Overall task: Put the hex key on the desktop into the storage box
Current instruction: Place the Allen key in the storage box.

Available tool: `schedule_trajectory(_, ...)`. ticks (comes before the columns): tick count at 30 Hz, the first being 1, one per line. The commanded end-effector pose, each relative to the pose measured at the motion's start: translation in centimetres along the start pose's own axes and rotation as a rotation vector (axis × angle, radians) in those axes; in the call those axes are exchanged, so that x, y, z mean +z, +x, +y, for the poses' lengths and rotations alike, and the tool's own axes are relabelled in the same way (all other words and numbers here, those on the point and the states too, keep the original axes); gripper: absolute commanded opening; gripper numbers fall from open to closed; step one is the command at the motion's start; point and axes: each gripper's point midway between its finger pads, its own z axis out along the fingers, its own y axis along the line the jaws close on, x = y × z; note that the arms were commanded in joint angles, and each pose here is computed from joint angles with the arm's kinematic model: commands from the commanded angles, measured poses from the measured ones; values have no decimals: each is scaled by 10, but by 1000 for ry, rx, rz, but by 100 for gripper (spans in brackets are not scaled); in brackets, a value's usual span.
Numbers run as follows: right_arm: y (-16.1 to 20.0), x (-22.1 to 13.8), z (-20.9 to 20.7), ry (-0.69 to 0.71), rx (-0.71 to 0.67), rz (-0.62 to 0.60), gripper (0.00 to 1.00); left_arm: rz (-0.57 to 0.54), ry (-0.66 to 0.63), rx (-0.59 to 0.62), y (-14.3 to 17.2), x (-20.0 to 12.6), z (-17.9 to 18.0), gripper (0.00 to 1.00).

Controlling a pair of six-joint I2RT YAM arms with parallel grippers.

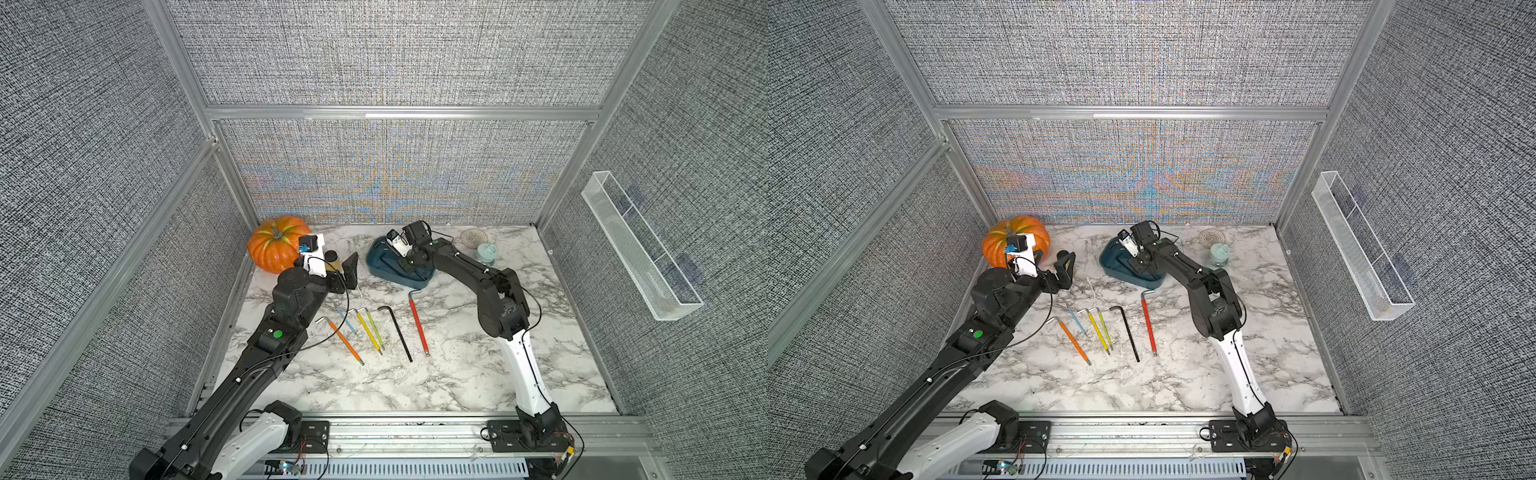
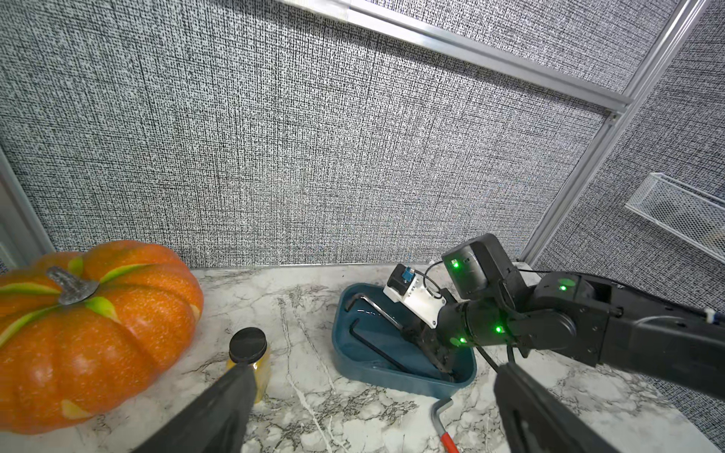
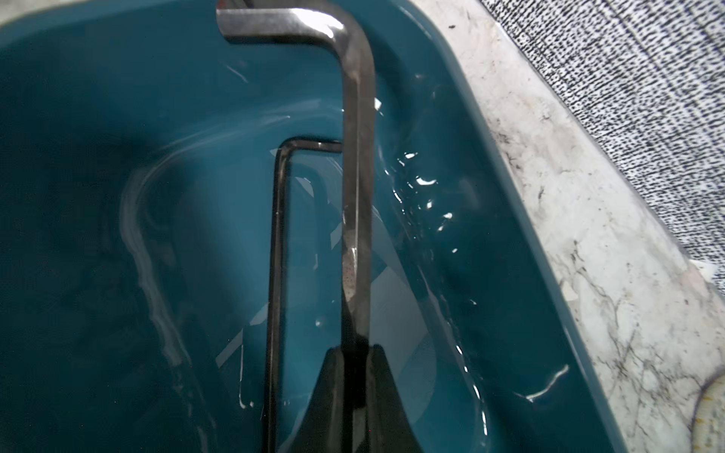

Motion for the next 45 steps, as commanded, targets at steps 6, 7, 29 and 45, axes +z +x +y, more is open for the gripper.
schedule_trajectory(6, 4, 11, 3, -5, -8, 7, 0, -27, 6, -1, -8, -1, -2, 100)
schedule_trajectory(7, 6, 12, 3, -7, -8, 12, 0, -28, 4, -2, -8, -2, -1, 100)
schedule_trajectory(29, -21, -7, -11, 16, 62, -82, 44, -36, 1, -1, -11, -3, -1, 100)
schedule_trajectory(45, -70, -191, -41, 144, 326, -380, 99, -24, 14, 5, -6, -5, -2, 100)
